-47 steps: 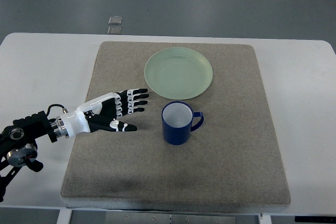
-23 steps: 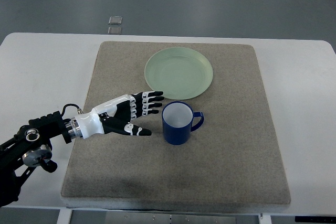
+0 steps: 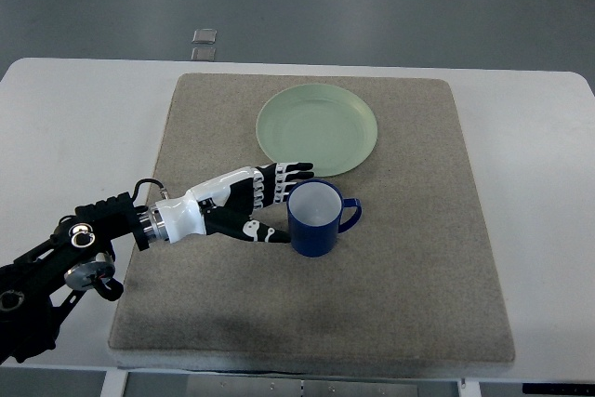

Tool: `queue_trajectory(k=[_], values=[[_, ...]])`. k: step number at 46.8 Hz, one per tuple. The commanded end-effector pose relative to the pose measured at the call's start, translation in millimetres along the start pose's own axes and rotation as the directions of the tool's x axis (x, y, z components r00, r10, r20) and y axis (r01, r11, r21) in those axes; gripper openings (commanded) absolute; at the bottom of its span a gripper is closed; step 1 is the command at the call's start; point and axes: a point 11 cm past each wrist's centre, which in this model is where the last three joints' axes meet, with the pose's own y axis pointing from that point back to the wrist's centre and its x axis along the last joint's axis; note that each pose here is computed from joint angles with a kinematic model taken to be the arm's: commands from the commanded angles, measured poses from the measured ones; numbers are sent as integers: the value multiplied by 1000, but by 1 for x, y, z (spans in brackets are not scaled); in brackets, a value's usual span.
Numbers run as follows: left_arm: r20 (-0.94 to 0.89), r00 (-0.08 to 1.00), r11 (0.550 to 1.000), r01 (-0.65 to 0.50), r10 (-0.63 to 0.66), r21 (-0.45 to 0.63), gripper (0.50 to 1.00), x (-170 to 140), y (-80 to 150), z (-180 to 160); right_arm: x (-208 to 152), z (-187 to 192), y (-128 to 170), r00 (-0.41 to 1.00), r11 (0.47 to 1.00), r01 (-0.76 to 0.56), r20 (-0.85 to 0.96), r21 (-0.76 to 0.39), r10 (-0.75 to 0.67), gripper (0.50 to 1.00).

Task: Place cup left of plate with left hand
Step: 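Close the left hand fingers around the blue mug's body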

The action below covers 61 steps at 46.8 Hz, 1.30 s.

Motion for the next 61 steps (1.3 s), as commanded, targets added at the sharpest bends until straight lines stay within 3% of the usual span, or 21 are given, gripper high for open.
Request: queue_trajectory(k=[1, 31, 44, 61], values=[[-4, 1000, 1000, -3, 3, -1, 986, 1, -5, -1, 0, 0, 0, 1000, 1000, 0, 0, 0, 0, 932], [17, 999, 999, 37, -37, 2, 975, -9, -21, 1, 0, 0, 0, 1000, 1000, 0, 0, 0, 0, 932], [18, 999, 999, 38, -38, 1, 902, -9, -21, 1, 0, 0, 0, 1000, 1000, 1, 0, 1, -1, 932], [19, 999, 999, 39, -39, 3, 881, -9, -21, 1, 0, 0, 0, 1000, 1000, 0, 0, 1, 0, 932]])
